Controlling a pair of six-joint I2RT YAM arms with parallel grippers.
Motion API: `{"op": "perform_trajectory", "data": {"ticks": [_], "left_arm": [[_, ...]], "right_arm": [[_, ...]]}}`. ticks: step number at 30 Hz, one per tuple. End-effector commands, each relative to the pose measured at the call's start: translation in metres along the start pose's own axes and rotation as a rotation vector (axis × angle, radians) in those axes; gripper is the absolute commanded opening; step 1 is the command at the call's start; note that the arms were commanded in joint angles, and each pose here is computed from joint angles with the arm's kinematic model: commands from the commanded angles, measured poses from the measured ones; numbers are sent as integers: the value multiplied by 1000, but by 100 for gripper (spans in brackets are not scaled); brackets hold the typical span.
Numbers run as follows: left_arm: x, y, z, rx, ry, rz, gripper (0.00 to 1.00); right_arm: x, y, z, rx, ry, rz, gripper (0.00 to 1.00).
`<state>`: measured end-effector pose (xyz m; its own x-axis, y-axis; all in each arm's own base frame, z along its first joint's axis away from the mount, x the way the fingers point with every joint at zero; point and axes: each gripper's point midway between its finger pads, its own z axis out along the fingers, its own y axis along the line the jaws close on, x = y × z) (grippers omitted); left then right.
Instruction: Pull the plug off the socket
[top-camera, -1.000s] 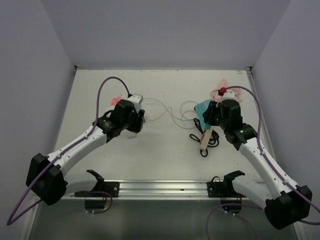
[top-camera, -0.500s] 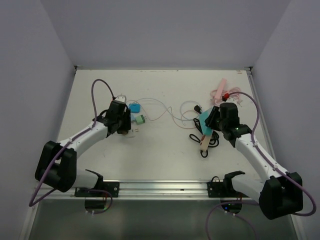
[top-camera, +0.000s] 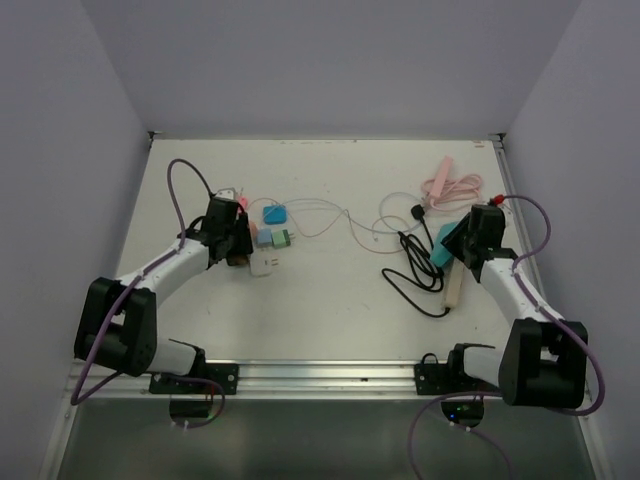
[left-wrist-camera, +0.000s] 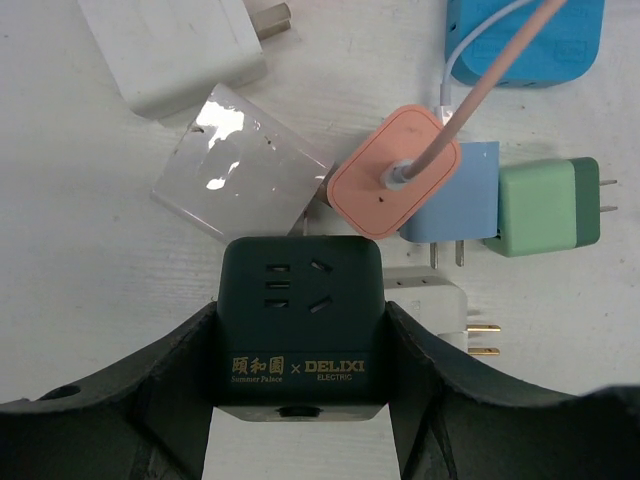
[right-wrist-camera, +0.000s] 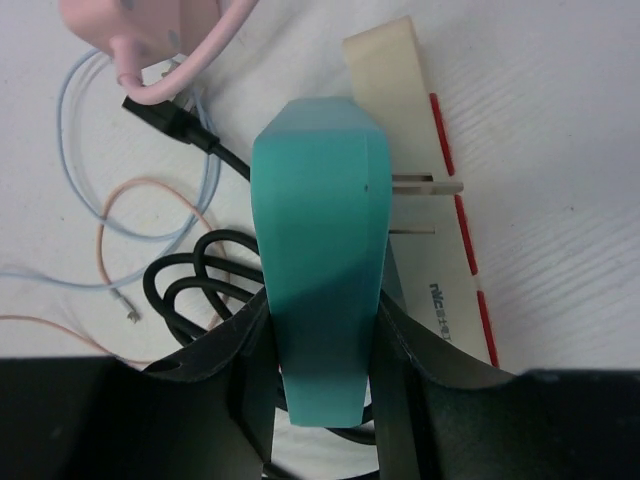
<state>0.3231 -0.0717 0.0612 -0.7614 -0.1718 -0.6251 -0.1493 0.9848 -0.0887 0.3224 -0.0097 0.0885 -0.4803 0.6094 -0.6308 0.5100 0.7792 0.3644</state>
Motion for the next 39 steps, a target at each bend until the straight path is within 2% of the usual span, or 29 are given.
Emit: {"op": "perform_trajectory", "data": {"ticks": [1, 6, 7, 10, 11, 12, 15, 20, 21, 25, 26, 32, 36, 39], "left_arm": [[-16, -6, 4, 25, -28, -51, 18], [-12, -10, 3, 48, -5, -63, 41], [-14, -11, 1, 52, -5, -62, 46], [-24, -13, -9, 61, -31, -66, 66], [-28, -12, -15, 63, -43, -68, 71], [-30, -12, -18, 64, -50, -69, 78], [-40, -10, -31, 61, -82, -77, 89], [-60, -6, -58, 51, -146, -87, 100], [-68, -7, -65, 53, -168, -92, 100], [-92, 1, -91, 23, -249, -95, 100], [-97, 3, -100, 15, -266, -96, 100], [-156, 22, -171, -58, -465, -100, 100], [-204, 38, -244, -104, -660, -124, 100], [-226, 53, -292, -149, -771, -140, 100]], "right_arm": [[-1, 6, 13, -49, 9, 7, 0], [8, 16, 21, -108, 66, 15, 1], [10, 17, 21, -112, 77, 16, 11], [13, 15, 18, -106, 88, 19, 31], [11, 15, 16, -101, 86, 18, 42], [8, 14, 13, -91, 74, 18, 47], [6, 9, 5, -59, 82, 13, 64], [-7, -1, -15, 19, 57, 17, 82], [-10, -1, -18, 26, 54, 15, 87], [-25, -5, -42, 81, 37, 7, 96], [-41, -2, -52, 84, -12, 9, 97], [-107, 14, -118, 74, -189, -56, 99], [-155, 20, -172, 95, -334, -99, 99], [-179, 35, -212, 51, -425, -137, 99]]}}
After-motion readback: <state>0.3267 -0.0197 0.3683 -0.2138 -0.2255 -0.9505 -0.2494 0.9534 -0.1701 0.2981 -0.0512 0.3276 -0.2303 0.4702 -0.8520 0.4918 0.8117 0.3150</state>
